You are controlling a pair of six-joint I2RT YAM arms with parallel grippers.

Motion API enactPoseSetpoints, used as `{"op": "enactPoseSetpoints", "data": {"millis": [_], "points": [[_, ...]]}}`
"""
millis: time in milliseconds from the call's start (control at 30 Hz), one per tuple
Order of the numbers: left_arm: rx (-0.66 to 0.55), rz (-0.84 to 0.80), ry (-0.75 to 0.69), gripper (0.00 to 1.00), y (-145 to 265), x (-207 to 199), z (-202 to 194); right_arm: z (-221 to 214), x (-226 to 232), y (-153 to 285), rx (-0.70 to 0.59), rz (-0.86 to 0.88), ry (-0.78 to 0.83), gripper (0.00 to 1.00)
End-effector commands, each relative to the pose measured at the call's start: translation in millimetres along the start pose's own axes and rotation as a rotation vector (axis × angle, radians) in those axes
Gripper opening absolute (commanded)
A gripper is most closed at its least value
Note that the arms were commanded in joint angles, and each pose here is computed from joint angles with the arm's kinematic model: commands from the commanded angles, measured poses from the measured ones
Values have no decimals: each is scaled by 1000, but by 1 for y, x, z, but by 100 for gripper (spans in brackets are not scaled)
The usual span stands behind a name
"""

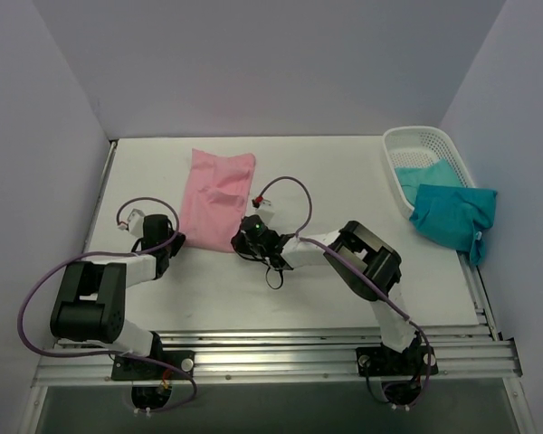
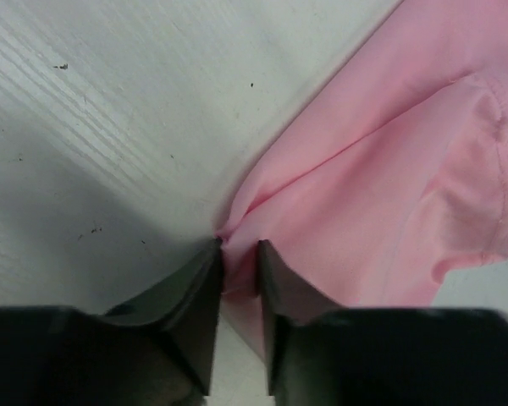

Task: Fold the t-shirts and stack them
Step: Grab one side of the 2/3 rectangular tshirt with both arms

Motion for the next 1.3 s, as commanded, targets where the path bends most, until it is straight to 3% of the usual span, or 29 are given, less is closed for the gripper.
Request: {"op": "enactPoseSetpoints", "data": {"millis": [0, 133, 233, 867, 1100, 1267], "points": [[26, -4, -5, 26, -2, 0, -2, -5, -14, -7, 29, -50, 10, 0], [24, 1, -7, 6, -2, 0, -1, -2, -17, -4, 23, -58, 11, 0], [31, -3, -14, 2, 1, 0, -2, 1, -20, 2, 14, -70, 18, 0], [140, -120, -29, 2, 74, -6, -41, -24, -71, 77, 37, -192, 52, 0], [192, -116, -67, 2, 114, 12, -53, -23, -49, 119, 19, -192, 75, 0], [167, -186, -63, 2, 138, 9, -42, -7, -31, 139, -25, -173, 84, 0]]}}
Point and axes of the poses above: each gripper's point midway between its finger pads, its own y axis back along the fingers, its own x axis along the line the jaws close on, z = x × y, the point moved 9 cm from there along y, back along the fingers, and after that the axes turned 8 degrees about -y, right-handed, at the moved point
